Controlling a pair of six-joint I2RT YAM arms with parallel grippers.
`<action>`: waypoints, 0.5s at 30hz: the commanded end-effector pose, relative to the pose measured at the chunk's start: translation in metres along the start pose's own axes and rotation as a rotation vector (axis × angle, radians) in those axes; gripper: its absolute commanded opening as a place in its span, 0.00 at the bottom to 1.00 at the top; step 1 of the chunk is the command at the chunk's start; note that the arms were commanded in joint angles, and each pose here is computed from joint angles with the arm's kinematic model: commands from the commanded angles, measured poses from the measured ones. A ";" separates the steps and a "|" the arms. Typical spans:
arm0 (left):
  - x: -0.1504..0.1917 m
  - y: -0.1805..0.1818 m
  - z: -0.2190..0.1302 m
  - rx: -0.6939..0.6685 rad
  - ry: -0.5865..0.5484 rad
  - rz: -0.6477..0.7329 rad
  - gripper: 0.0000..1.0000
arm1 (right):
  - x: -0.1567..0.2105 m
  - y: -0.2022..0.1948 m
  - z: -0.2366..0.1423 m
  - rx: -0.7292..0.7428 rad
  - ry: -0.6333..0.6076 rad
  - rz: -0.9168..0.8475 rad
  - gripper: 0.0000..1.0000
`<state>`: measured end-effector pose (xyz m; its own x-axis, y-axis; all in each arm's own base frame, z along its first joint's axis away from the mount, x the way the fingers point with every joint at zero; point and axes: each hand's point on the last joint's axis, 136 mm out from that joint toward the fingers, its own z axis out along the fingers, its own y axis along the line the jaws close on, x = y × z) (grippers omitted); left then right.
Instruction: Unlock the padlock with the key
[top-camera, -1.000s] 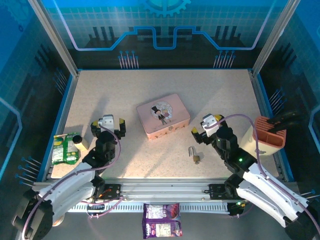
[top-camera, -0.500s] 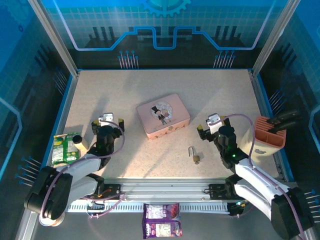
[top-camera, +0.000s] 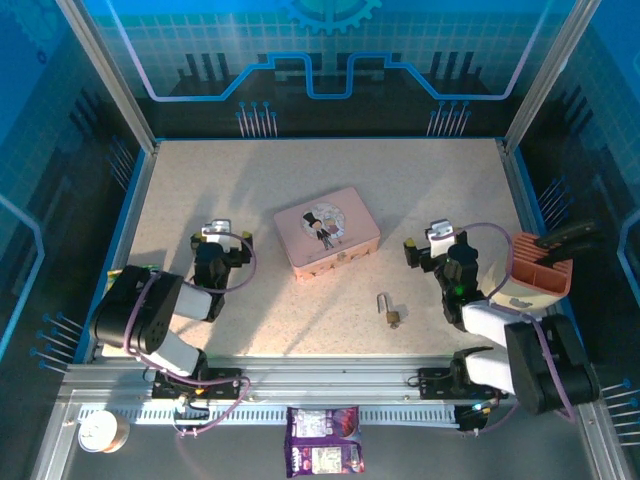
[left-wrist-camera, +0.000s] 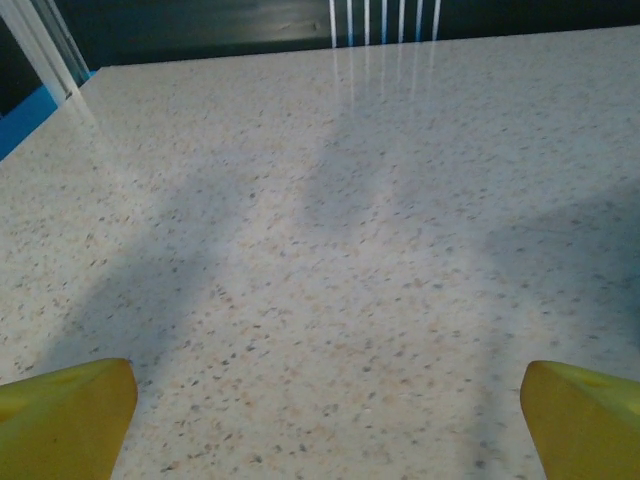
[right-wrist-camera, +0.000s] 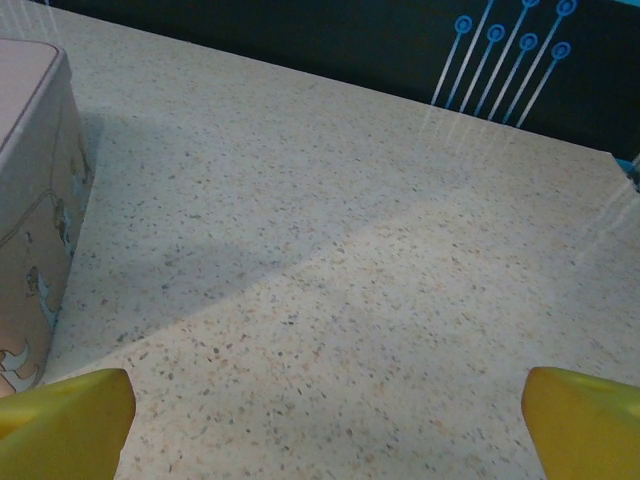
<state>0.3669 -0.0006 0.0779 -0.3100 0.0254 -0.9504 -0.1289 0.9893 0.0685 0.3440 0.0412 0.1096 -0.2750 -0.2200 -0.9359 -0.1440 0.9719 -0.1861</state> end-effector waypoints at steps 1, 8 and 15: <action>-0.028 -0.006 0.004 0.066 -0.096 -0.057 0.99 | -0.030 0.002 0.002 -0.044 -0.159 0.020 1.00; -0.027 -0.001 0.024 0.089 0.010 -0.104 0.99 | -0.008 -0.004 0.022 -0.026 -0.164 0.076 1.00; -0.027 0.005 0.024 0.074 0.008 -0.120 0.99 | 0.003 -0.039 0.050 0.155 0.030 0.164 1.00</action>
<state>0.3959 0.0089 0.0913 -0.3132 -0.0671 -0.9473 -0.1066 0.9937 -0.0351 0.3822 0.0321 0.0916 -0.2753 -0.1205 -0.9538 -0.0895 0.9910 -0.0993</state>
